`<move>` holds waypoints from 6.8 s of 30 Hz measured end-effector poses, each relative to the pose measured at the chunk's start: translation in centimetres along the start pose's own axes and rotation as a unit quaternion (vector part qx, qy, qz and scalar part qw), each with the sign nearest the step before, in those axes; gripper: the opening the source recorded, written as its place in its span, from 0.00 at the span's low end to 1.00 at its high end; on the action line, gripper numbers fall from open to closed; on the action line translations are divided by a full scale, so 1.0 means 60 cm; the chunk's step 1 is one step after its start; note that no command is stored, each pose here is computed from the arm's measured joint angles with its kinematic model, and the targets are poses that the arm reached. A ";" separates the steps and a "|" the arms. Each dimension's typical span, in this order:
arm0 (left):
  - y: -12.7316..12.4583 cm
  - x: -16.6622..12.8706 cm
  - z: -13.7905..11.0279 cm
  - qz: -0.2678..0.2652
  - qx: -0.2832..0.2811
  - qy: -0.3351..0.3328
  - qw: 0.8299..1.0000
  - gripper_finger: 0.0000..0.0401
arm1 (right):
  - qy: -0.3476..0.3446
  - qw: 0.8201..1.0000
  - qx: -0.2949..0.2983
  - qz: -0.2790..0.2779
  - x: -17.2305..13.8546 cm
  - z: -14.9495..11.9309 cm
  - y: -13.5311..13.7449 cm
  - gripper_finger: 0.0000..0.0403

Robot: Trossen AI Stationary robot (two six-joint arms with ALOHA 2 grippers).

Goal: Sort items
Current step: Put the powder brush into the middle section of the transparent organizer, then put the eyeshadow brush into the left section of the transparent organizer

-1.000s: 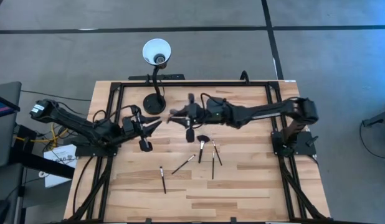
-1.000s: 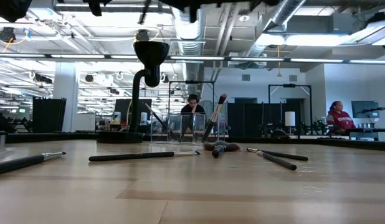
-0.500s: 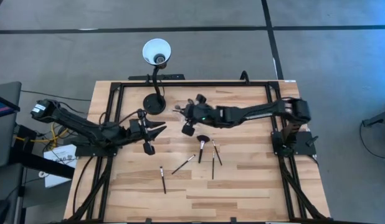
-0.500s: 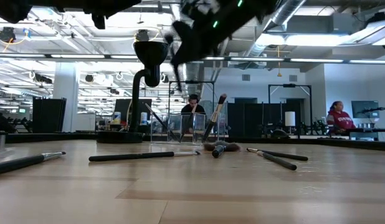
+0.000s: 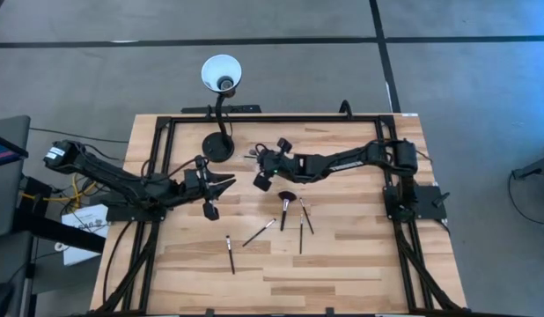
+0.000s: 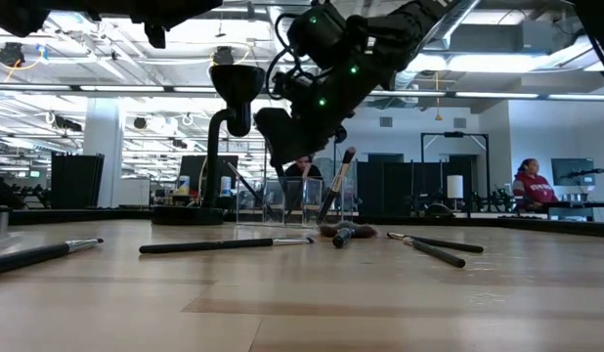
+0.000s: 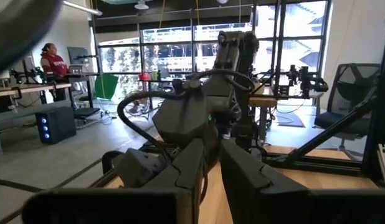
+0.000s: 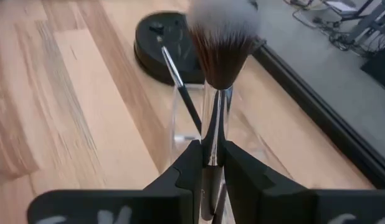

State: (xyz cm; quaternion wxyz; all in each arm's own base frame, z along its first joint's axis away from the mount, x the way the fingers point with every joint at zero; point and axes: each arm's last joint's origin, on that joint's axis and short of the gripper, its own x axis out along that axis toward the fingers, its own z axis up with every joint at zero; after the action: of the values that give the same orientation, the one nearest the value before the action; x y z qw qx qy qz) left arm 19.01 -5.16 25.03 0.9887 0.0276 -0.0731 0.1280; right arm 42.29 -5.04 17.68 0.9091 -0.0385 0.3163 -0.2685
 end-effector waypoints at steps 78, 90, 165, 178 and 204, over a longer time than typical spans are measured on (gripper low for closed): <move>-0.067 -0.041 -0.159 -0.114 -0.175 0.301 0.930 0.13 | 0.090 0.971 0.221 -0.034 -0.194 -0.277 0.108 0.27; -0.067 -0.041 -0.159 -0.114 -0.175 0.301 0.930 0.13 | 0.092 0.980 0.175 -0.015 -0.189 -0.282 0.104 0.26; -0.008 0.019 -0.069 -0.080 -0.073 0.012 0.994 0.28 | -0.321 0.911 0.083 0.246 -0.164 -0.018 0.086 0.04; 0.001 0.021 -0.064 -0.075 -0.073 0.004 0.995 0.26 | -0.348 0.906 0.063 0.232 -0.168 0.008 0.083 0.04; 0.015 0.027 -0.061 -0.053 -0.072 -0.011 0.996 0.26 | -0.342 0.909 0.059 0.232 -0.158 0.009 0.071 0.03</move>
State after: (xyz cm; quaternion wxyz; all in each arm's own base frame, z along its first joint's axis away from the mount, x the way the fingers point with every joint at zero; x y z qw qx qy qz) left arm 20.85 -3.62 21.70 0.9926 -0.0384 -0.0914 0.0698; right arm 38.36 3.40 22.34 0.9988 0.0001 -0.0309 -0.0386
